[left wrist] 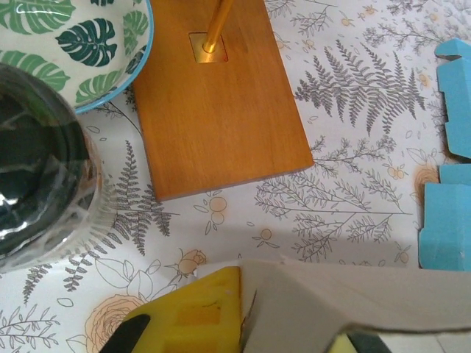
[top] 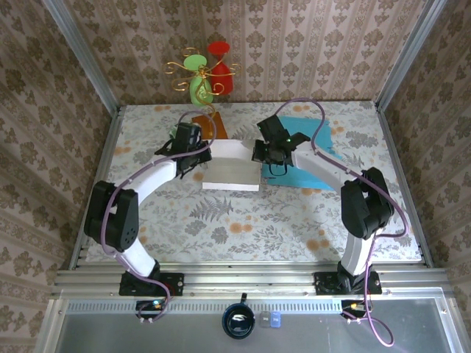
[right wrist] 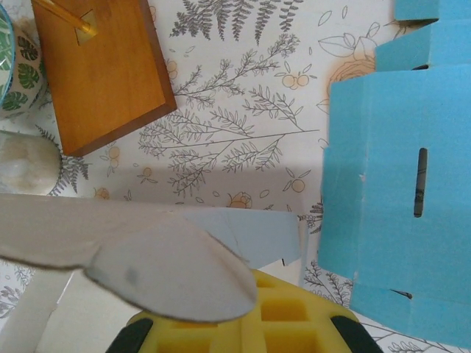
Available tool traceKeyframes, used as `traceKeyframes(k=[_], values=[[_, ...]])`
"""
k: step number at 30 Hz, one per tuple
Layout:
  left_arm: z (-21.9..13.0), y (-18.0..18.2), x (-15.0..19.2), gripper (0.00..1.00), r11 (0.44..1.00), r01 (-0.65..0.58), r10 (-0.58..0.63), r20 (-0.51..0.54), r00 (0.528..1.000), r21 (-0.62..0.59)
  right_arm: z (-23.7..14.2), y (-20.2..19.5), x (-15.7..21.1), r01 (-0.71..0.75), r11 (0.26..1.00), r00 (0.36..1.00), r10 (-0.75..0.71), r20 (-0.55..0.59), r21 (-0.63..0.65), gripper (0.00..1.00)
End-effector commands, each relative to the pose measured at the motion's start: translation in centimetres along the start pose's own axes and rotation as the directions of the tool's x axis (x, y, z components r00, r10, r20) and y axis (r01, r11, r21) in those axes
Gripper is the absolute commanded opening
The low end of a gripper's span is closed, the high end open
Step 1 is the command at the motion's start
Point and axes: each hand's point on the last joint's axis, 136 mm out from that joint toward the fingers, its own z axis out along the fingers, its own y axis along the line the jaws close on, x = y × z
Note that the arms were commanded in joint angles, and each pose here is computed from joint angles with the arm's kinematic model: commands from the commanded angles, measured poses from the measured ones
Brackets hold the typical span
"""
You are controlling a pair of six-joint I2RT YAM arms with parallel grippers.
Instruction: Fold the paper box
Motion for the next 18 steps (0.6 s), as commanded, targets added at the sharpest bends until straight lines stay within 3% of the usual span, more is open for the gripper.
traceKeyframes(k=[1, 11, 18], values=[[-1.4, -0.8, -1.1, 0.08, 0.998, 0.029, -0.034, 0.085, 0.996, 0.062, -1.7, 0.4, -1.3, -0.042, 0.998, 0.995, 0.047, 0.093, -0.056, 0.0], [-2.4, -0.7, 1.3, 0.05, 0.992, 0.012, -0.031, 0.152, 0.988, 0.125, -1.8, -0.1, 1.4, -0.055, 0.989, 0.99, 0.073, 0.125, -0.137, 0.0], [-2.9, -1.0, 3.1, 0.05, 0.988, 0.018, -0.043, 0.162, 0.986, 0.153, -1.5, -0.8, 3.4, -0.1, 0.989, 0.99, 0.11, 0.092, -0.112, 0.0]])
